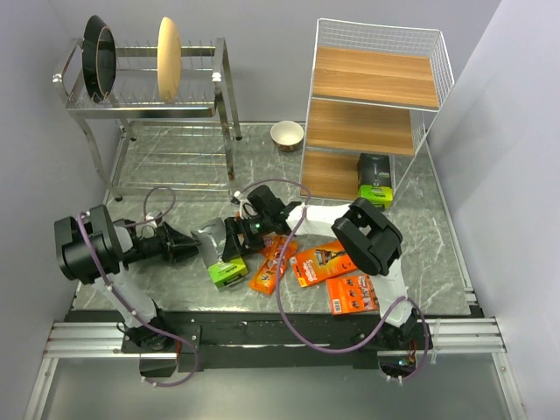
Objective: Place and organize the shaving razors onto the shelf
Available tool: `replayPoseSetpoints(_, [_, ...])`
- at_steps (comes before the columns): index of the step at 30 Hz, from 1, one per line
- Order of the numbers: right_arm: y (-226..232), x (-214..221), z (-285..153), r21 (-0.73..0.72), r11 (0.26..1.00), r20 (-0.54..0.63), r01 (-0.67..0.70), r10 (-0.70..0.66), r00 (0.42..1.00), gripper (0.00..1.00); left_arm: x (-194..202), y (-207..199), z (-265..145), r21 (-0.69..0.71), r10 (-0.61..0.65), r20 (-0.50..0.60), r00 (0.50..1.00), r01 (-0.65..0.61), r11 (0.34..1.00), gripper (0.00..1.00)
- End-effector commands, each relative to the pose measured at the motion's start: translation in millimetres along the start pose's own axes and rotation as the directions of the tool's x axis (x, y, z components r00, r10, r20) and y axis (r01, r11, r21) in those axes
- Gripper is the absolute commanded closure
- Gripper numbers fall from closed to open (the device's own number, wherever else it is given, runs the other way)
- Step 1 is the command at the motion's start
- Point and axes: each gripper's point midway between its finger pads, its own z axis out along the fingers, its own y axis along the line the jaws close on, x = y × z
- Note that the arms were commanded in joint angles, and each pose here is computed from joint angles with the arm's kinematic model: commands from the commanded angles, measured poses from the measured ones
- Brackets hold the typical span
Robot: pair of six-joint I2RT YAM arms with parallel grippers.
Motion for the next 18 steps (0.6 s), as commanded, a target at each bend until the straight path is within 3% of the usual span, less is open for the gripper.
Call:
replayPoseSetpoints(1, [7, 10, -12, 0.012, 1.000, 0.002, -0.029, 0.029, 1.000, 0.00, -7, 57, 14, -0.251, -0.081, -0.010, 0.997, 0.076, 0.965, 0.99])
replayPoseSetpoints(6, [6, 26, -7, -0.053, 0.980, -0.037, -0.190, 0.188, 0.981, 0.00, -8, 60, 17, -0.292, -0.091, -0.029, 0.995, 0.078, 0.953, 0.99])
replayPoseSetpoints(11, [18, 5, 10, -0.111, 0.977, -0.034, -0.182, 0.180, 0.983, 0.02, -7, 60, 18, -0.315, -0.073, -0.026, 0.997, 0.061, 0.947, 0.99])
replayPoseSetpoints(15, [29, -3, 8, -0.136, 0.979, -0.013, -0.153, 0.153, 0.988, 0.20, -9, 58, 17, -0.331, -0.048, -0.020, 0.999, 0.039, 0.943, 0.99])
replayPoseSetpoints(16, [31, -2, 7, -0.144, 0.979, -0.008, -0.147, 0.147, 0.989, 0.31, -8, 59, 16, -0.341, -0.040, -0.018, 0.999, 0.032, 0.940, 0.99])
replayPoseSetpoints(18, [38, -8, -3, -0.141, 0.983, 0.027, -0.121, 0.126, 0.992, 0.42, -11, 53, 15, -0.341, -0.006, -0.007, 1.000, 0.003, 0.940, 0.93])
